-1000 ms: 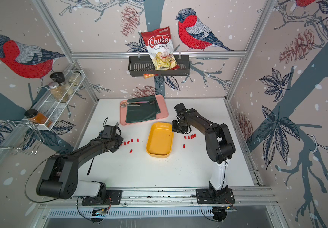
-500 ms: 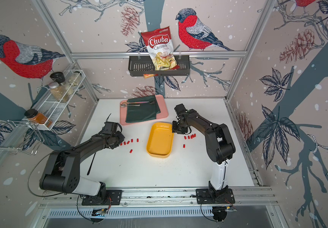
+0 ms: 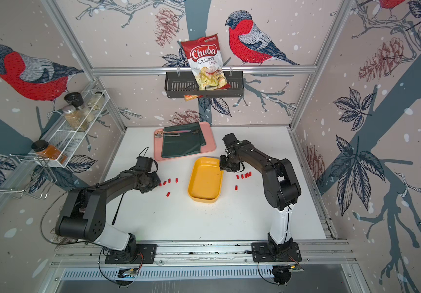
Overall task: Take the screw protection sleeves out of the storage box
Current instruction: Pick up the screw protection sleeve from the center of the board.
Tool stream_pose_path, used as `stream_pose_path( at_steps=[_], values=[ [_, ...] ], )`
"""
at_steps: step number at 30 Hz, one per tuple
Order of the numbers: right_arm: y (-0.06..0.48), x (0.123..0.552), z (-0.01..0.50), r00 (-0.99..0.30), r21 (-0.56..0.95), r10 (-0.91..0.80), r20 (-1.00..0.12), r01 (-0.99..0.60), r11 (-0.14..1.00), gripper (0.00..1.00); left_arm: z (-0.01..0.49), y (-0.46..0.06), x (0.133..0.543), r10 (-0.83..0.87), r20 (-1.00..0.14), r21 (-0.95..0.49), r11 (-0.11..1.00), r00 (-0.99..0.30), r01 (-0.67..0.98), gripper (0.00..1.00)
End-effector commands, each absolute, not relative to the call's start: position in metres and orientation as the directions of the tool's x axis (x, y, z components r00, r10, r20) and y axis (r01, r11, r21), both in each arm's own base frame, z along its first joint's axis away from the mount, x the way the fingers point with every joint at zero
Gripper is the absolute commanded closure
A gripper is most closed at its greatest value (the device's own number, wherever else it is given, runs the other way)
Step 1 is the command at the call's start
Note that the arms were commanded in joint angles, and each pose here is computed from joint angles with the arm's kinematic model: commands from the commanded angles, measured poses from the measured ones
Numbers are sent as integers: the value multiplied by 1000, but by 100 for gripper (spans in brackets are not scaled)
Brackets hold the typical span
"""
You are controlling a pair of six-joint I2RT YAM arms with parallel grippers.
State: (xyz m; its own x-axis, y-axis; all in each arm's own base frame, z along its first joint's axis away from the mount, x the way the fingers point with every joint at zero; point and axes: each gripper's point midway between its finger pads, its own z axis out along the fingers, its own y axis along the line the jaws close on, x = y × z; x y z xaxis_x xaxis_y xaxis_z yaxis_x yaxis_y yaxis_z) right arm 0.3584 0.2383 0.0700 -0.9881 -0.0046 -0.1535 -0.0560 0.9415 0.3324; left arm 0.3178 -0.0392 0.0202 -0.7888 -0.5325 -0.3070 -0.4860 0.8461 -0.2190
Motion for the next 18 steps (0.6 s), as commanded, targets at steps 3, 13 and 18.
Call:
stream_pose_path(
  at_steps=[3, 13, 18],
  values=[
    [238, 358, 70, -988, 323, -2, -153, -52, 945, 59, 17, -37, 323, -525, -324, -209, 851, -787, -482, 76],
    [239, 360, 72, -987, 321, -6, -159, -57, 945, 59, 3, -34, 318, -515, -304, -170, 857, -802, -486, 94],
    [240, 359, 71, -988, 320, -9, -157, -59, 946, 59, 3, -34, 312, -502, -290, -162, 865, -815, -476, 100]
  ],
)
